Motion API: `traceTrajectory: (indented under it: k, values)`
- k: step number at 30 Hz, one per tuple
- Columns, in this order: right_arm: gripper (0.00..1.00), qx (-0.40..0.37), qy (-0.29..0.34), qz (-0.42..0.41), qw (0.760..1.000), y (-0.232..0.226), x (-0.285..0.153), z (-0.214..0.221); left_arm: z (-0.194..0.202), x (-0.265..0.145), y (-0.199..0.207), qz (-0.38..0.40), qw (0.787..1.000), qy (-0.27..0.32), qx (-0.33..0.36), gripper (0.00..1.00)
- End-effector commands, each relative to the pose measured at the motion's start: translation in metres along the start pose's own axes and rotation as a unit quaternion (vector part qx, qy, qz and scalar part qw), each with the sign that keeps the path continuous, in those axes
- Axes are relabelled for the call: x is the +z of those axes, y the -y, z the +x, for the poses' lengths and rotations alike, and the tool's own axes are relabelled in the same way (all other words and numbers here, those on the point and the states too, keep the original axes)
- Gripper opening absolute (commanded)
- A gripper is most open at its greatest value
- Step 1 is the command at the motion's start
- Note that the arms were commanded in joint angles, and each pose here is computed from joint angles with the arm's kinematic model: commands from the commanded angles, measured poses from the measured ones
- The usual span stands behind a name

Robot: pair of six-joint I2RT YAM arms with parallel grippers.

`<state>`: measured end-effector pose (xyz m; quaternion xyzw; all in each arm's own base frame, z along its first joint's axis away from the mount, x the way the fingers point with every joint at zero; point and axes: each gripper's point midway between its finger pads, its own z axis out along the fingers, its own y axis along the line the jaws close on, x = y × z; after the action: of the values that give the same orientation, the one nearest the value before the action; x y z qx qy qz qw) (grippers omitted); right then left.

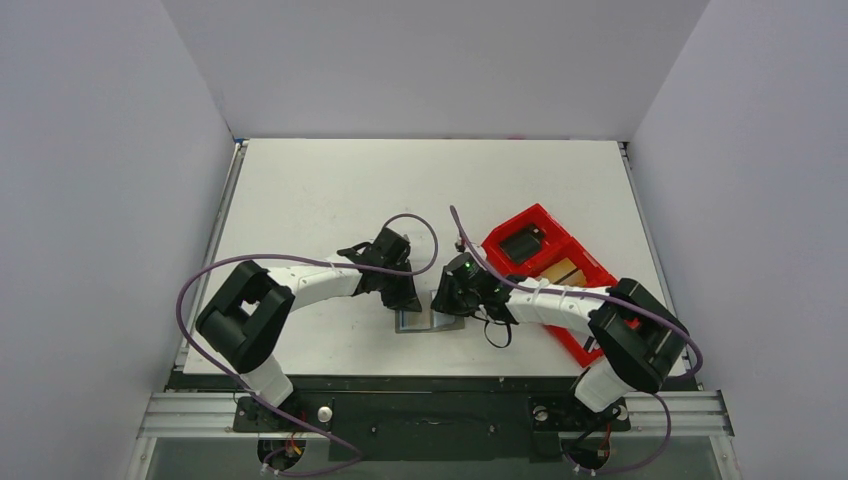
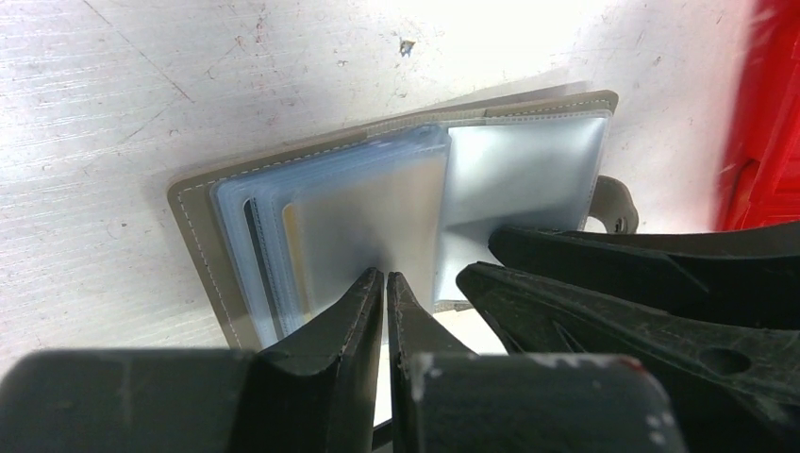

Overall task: Take the credit cards out of the card holder
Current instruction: Open the card holder at the center of the board.

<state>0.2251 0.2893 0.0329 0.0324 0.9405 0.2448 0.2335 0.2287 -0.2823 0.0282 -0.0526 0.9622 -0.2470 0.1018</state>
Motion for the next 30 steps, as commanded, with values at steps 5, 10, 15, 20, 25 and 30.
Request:
traceTrajectory:
  k: [5,10,15,20,25,30]
  values:
    - [0.31,-0.043,0.022,0.019,0.999,-0.018,0.002,-0.009,-0.014,-0.016,0.009,0.001,0.999,0.030,0.010,0.05]
    - [0.33,-0.058,0.020,0.024,0.998,-0.027,0.008,-0.007,-0.022,-0.029,0.005,-0.004,0.999,0.044,0.008,0.06]
    - [0.37,-0.070,0.012,0.047,0.996,-0.025,0.017,-0.003,-0.026,-0.035,-0.006,-0.009,0.999,0.052,-0.001,0.06]
    - [0.36,-0.078,0.003,0.070,0.995,-0.015,0.022,0.003,-0.026,-0.036,-0.013,-0.013,0.999,0.051,-0.005,0.06]
    - [0.16,-0.074,-0.007,0.078,0.994,-0.003,0.025,0.011,-0.026,-0.034,-0.013,-0.013,0.999,0.047,-0.004,0.06]
    - [0.00,-0.056,-0.011,0.062,0.996,0.003,0.027,0.015,-0.026,-0.031,-0.014,-0.015,0.999,0.044,-0.002,0.06]
